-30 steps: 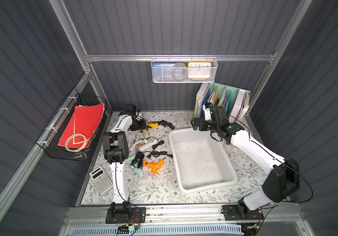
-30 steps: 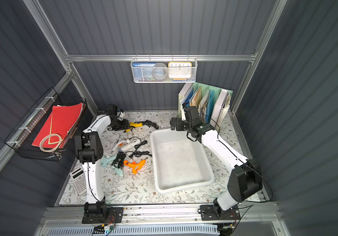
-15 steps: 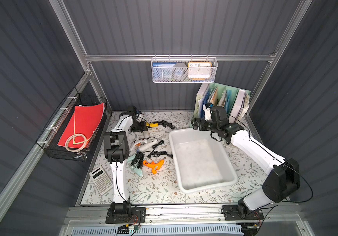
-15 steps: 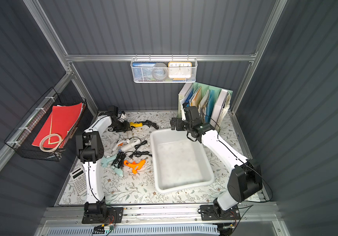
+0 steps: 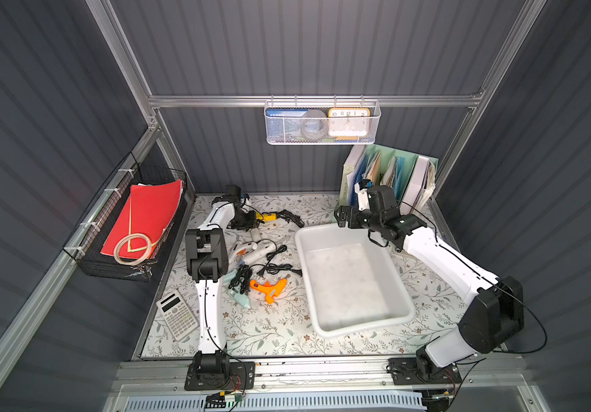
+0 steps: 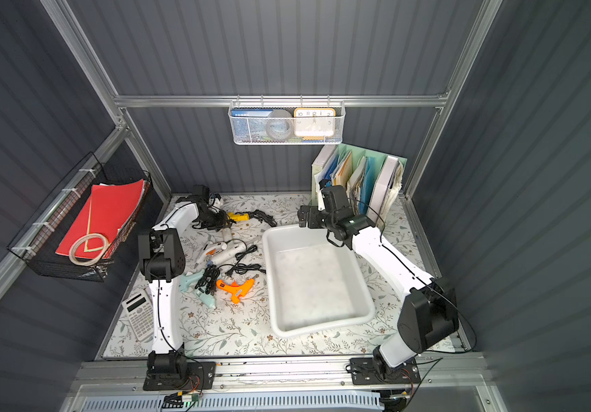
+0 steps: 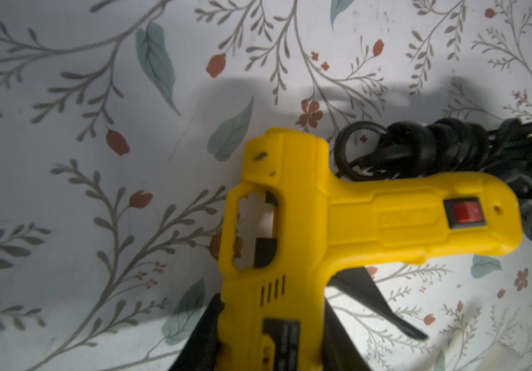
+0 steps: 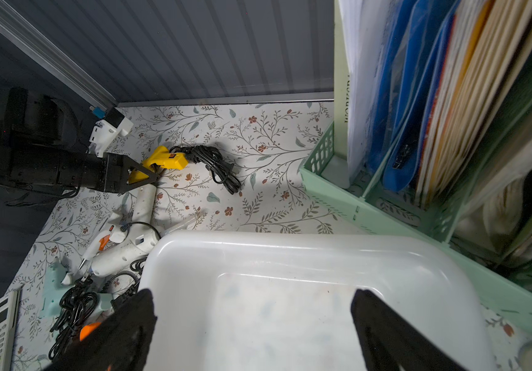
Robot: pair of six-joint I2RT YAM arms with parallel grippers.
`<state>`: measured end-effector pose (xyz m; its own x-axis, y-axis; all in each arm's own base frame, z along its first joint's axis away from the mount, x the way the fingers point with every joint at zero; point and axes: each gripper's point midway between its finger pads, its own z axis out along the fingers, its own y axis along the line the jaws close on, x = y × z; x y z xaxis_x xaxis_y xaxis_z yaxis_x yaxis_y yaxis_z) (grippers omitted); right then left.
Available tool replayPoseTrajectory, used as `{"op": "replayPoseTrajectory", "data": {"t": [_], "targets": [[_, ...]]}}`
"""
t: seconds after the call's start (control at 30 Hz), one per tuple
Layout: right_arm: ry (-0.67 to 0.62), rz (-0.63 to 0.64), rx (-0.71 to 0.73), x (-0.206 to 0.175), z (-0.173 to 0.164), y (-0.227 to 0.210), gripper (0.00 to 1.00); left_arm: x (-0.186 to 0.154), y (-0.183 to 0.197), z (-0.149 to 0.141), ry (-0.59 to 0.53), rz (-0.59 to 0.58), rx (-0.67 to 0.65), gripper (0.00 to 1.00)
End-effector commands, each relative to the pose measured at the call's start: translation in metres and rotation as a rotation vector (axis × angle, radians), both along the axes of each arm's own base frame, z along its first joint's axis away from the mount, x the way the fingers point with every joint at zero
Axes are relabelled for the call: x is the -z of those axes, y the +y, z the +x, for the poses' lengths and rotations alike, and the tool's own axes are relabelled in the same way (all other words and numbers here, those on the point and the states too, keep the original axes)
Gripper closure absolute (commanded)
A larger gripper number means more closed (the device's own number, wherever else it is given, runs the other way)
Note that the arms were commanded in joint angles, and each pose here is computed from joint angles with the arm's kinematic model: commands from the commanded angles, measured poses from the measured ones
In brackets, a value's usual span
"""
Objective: Put the hot melt glue gun into the storage box
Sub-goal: Pick up the hot melt adhesive gun from the center of the board.
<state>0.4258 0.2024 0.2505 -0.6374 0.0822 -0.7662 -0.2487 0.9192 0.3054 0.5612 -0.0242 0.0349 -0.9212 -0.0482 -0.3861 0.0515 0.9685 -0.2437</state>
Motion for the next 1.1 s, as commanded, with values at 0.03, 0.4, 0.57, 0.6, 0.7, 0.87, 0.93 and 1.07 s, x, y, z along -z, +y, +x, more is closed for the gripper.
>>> {"op": "replayPoseTrajectory", "data": {"t": [0.03,0.4,0.57,0.6,0.7,0.87,0.93,1.07], "targets": [[0.024,0.007,-0.012,0.008,-0.001,0.003,0.01,-0.022,0.016,0.009,-0.077,0.065,-0.065,1.00],[0.005,0.037,-0.035,0.002,0.000,0.009,0.01,-0.138,0.037,0.002,-0.421,0.128,-0.206,1.00],[-0.028,0.031,-0.022,-0.008,0.000,0.005,0.01,-0.197,0.038,-0.004,-0.582,0.098,-0.247,1.00],[-0.034,0.028,-0.018,-0.010,-0.001,0.004,0.01,-0.207,0.036,-0.005,-0.604,0.088,-0.249,1.00],[-0.065,0.025,-0.002,-0.021,-0.002,-0.001,0.01,-0.238,0.028,-0.013,-0.672,0.054,-0.242,1.00],[-0.125,0.017,0.016,-0.043,-0.008,-0.009,0.01,-0.285,-0.002,-0.028,-0.772,0.008,-0.185,1.00],[-0.153,0.015,0.030,-0.054,-0.011,-0.014,0.01,-0.301,-0.018,-0.035,-0.811,-0.016,-0.150,1.00],[-0.203,0.036,-0.003,-0.079,-0.022,-0.014,0.01,-0.323,-0.051,-0.048,-0.871,-0.088,-0.060,1.00]]}}
